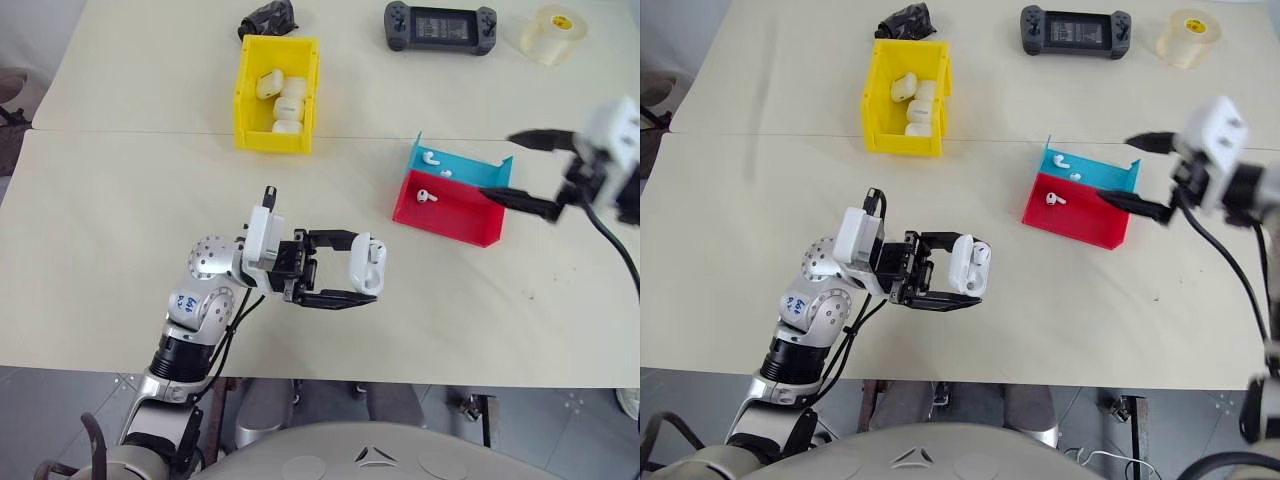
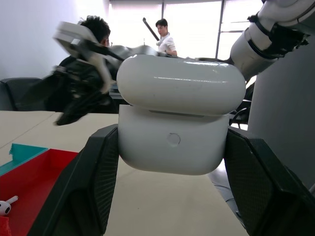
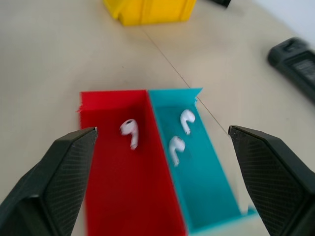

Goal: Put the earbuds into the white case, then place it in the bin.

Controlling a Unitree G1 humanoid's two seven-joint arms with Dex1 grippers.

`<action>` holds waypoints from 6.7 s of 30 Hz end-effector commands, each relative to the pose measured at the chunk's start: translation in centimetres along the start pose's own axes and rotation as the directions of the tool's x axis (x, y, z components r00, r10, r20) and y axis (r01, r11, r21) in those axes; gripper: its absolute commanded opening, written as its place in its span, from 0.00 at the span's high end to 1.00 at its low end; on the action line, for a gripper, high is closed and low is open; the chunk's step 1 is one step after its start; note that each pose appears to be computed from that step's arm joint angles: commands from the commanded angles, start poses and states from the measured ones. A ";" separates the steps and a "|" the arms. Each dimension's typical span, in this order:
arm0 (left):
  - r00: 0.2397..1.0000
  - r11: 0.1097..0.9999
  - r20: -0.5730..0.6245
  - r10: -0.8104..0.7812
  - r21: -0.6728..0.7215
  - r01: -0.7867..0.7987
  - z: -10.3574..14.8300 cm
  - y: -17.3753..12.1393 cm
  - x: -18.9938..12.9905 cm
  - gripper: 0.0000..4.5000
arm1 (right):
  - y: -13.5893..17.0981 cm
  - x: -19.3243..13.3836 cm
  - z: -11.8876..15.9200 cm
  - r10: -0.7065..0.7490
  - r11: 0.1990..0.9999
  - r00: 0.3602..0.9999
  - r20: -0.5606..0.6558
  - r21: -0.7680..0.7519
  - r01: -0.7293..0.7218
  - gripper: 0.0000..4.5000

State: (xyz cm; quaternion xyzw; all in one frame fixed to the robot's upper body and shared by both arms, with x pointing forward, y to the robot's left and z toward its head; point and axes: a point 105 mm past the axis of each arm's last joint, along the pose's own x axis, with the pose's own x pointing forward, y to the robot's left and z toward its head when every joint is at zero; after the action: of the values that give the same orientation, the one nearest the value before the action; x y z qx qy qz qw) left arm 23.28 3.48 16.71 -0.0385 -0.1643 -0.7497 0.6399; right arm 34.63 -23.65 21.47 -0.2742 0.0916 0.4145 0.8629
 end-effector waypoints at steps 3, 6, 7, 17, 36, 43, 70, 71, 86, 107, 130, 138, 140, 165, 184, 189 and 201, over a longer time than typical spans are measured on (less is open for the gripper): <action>1.000 0.999 0.019 0.007 0.048 -0.008 0.7 -0.2 0.8 0.36 | -2.6 2.8 -0.4 -0.005 1.000 0.982 -0.190 0.024 0.009 0.01; 0.999 0.998 0.027 0.025 0.050 -0.026 0.6 -0.3 1.0 0.36 | -3.5 4.6 -0.8 0.011 1.000 0.954 -0.301 0.001 -0.011 0.01; 0.999 0.998 0.028 0.030 0.051 -0.031 0.6 -0.4 1.1 0.36 | -3.7 5.2 -0.9 0.012 1.000 0.946 -0.324 -0.016 -0.018 0.01; 0.997 0.995 0.022 0.069 0.070 -0.071 0.8 -0.1 1.0 0.36 | -3.8 8.1 -1.4 0.043 0.999 0.922 -0.385 0.003 -0.045 0.01; 0.996 0.993 0.017 0.084 0.079 -0.085 1.1 0.2 0.7 0.36 | -2.8 10.0 -1.2 0.087 0.989 0.919 -0.385 -0.077 -0.125 0.52; 0.996 0.992 0.018 0.088 0.086 -0.089 1.2 0.3 0.8 0.36 | -2.2 11.0 -1.0 0.096 0.985 0.916 -0.389 -0.098 -0.145 0.52; 0.995 0.990 0.012 0.103 0.097 -0.104 1.4 0.3 0.5 0.36 | -1.7 11.6 -1.4 0.112 0.985 0.910 -0.400 -0.079 -0.156 0.78; 0.995 0.990 0.012 0.103 0.097 -0.104 1.4 0.3 0.5 0.36 | -1.7 11.6 -1.3 0.111 0.985 0.910 -0.399 -0.080 -0.155 0.78; 0.994 0.990 0.016 0.106 0.094 -0.107 1.3 0.2 0.5 0.36 | -3.5 9.7 -1.1 0.048 0.999 0.925 -0.377 0.038 -0.037 0.38; 0.996 0.992 0.017 0.087 0.090 -0.088 1.4 0.4 0.6 0.36 | -1.9 10.9 -2.4 0.072 0.991 0.917 -0.391 0.129 -0.023 0.38; 0.995 0.991 0.017 0.094 0.097 -0.095 1.6 0.5 0.5 0.36 | -1.8 10.8 -1.5 0.097 0.987 0.930 -0.355 0.152 -0.045 0.96; 0.995 0.991 0.019 0.097 0.094 -0.098 1.6 0.4 0.5 0.36 | -3.3 9.0 0.9 0.077 0.990 0.959 -0.274 0.136 -0.041 0.68; 0.995 0.991 0.019 0.095 0.091 -0.096 1.5 0.4 0.5 0.36 | -3.7 8.4 1.2 0.076 0.991 0.960 -0.271 0.126 -0.043 0.53; 0.994 0.988 0.020 0.111 0.103 -0.113 1.6 0.5 0.3 0.36 | -2.2 7.7 -0.6 0.192 0.913 0.887 -0.420 -0.256 -0.319 0.16; 0.991 0.985 0.023 0.129 0.109 -0.131 1.7 0.6 0.3 0.36 | -0.1 8.2 -0.8 0.328 0.803 0.832 -0.448 -0.332 -0.495 0.16; 0.991 0.985 0.023 0.133 0.108 -0.134 1.7 0.6 0.3 0.36 | 0.5 8.2 -1.0 0.363 0.779 0.818 -0.446 -0.336 -0.529 0.36; 0.987 0.986 -0.014 0.159 0.055 -0.158 1.2 -0.3 -1.1 0.36 | 1.3 7.9 -1.2 0.410 0.724 0.793 -0.450 -0.369 -0.583 0.50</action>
State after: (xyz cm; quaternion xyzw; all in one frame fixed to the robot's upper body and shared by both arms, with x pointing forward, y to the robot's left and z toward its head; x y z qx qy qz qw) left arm 23.74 4.69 16.27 -0.0294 -0.1487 -0.6888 0.7090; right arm 38.97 -18.24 16.24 -0.5098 0.2127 0.5841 0.5948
